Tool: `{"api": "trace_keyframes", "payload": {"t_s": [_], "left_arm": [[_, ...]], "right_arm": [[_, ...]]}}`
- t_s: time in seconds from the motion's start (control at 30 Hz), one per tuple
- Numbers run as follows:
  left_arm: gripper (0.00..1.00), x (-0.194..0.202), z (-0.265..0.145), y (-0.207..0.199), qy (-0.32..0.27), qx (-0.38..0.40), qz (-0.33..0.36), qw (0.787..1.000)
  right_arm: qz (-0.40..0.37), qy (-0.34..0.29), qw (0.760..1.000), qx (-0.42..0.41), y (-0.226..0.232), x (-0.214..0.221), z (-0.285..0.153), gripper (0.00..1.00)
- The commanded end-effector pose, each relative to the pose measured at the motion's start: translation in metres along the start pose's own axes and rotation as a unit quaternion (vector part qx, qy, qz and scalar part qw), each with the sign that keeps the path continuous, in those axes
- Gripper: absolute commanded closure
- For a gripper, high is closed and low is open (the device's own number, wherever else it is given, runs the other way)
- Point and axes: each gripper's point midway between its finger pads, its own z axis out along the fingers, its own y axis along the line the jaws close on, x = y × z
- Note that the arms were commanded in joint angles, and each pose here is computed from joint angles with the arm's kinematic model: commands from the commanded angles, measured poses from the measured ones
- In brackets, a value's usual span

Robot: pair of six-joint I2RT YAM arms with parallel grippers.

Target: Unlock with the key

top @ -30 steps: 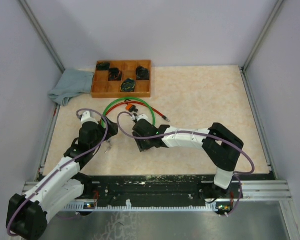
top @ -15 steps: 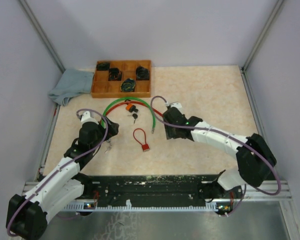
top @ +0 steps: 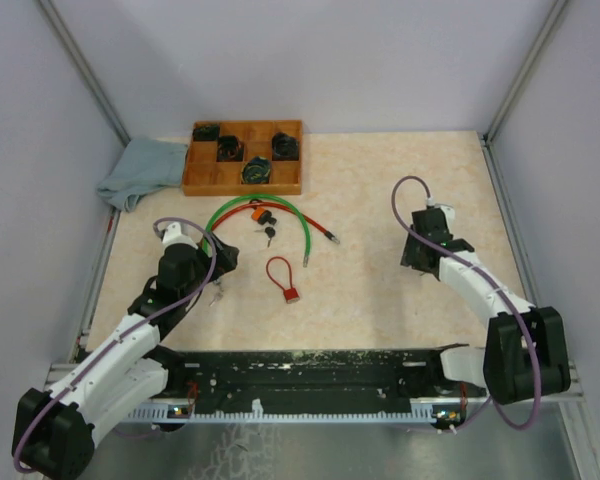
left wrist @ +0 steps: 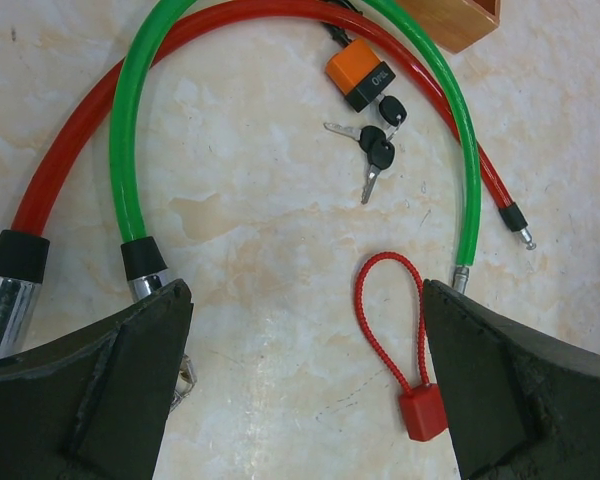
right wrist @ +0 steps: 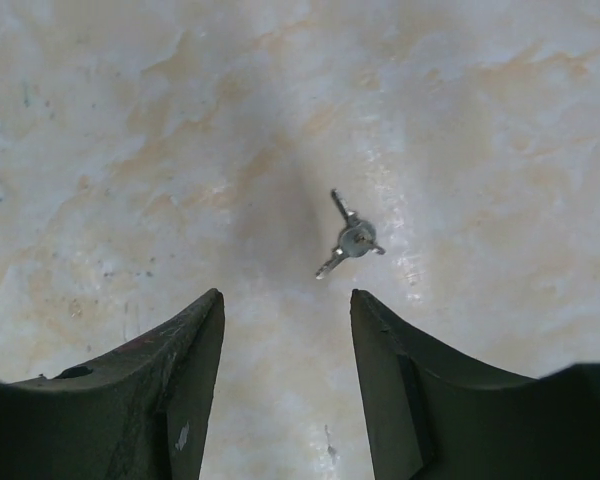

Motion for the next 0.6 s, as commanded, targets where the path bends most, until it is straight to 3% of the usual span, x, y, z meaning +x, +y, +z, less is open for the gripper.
{"api": "trace_keyframes", "payload": {"t_s": [0.0,0.27,0.57], "left_arm": [[0.00,-0.005,-0.002,-0.008,-0.009,0.017,-0.004,1.000],[0.00,-0.004,-0.002,-0.009,-0.008,0.021,-0.004,1.000],[0.00,-0.004,-0.002,-0.010,-0.007,0.024,-0.006,1.000]], "right_arm": [[0.022,-0.037,0.999,0.015,-0.019,-0.024,0.012,0.47],[0.033,-0.014,0.999,0.025,-0.033,-0.029,0.040,0.54],[0.031,0.048,0.998,0.009,-0.029,0.002,0.047,0.61]]}}
